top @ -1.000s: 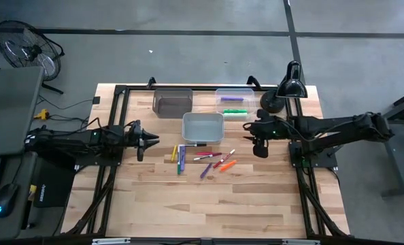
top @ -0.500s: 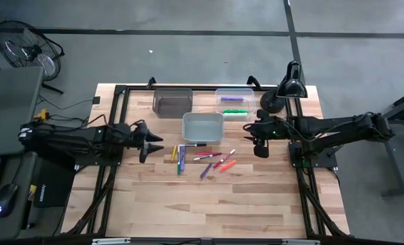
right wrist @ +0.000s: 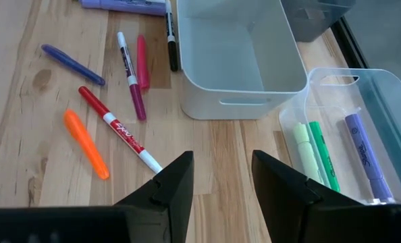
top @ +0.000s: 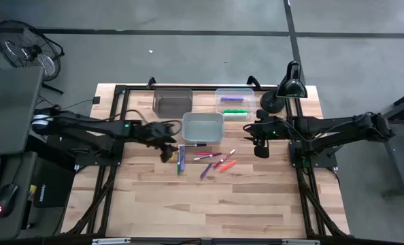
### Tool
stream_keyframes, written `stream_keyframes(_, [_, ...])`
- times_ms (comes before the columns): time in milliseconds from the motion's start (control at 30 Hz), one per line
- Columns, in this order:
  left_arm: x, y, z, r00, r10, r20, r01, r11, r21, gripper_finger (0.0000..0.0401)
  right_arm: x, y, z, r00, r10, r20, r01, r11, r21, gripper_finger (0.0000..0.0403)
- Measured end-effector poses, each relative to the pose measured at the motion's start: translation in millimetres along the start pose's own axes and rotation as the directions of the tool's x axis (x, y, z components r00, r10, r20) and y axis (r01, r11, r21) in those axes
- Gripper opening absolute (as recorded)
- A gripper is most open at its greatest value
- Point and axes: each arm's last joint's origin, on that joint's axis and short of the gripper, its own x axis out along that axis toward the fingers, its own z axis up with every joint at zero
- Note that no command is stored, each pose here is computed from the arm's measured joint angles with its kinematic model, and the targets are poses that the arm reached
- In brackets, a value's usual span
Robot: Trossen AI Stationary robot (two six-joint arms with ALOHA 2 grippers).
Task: Pick & Place Markers
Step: Put the purple highlighter into the transparent bin
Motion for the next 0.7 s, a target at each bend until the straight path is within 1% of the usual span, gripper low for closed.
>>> stream_keyframes(100, [16,-9,16,0.997,0.028,-0.073,-0.042,0.98,-0.193,0.0195,0,0,0,1.0,0.0,0.0,0.0,1.0,0.001,0.0139])
stream_keyframes(167, [27,-15,23,0.991,0.018,-0.132,-0.052,0.964,-0.261,0.0195,0,0,0,1.0,0.0,0.0,0.0,1.0,0.001,0.0139])
stream_keyframes(233, [38,-19,29,0.981,0.024,-0.193,-0.082,0.949,-0.303,0.0195,0,0,0,1.0,0.0,0.002,0.0,1.0,0.006,0.0139])
stream_keyframes(433, [67,-22,31,0.925,0.114,-0.362,-0.256,0.892,-0.372,0.0195,0,0,1,1.0,0.0,0.005,0.0,1.0,0.03,0.0139])
stream_keyframes(567, [73,-23,32,0.896,0.144,-0.421,-0.338,0.837,-0.431,0.0195,0,0,0,1.0,0.004,0.005,-0.004,0.998,0.066,0.0139])
stream_keyframes(700, [75,-22,31,0.877,0.161,-0.454,-0.401,0.766,-0.503,0.0195,0,1,1,1.0,0.026,0.009,-0.026,0.995,0.097,0.0139])
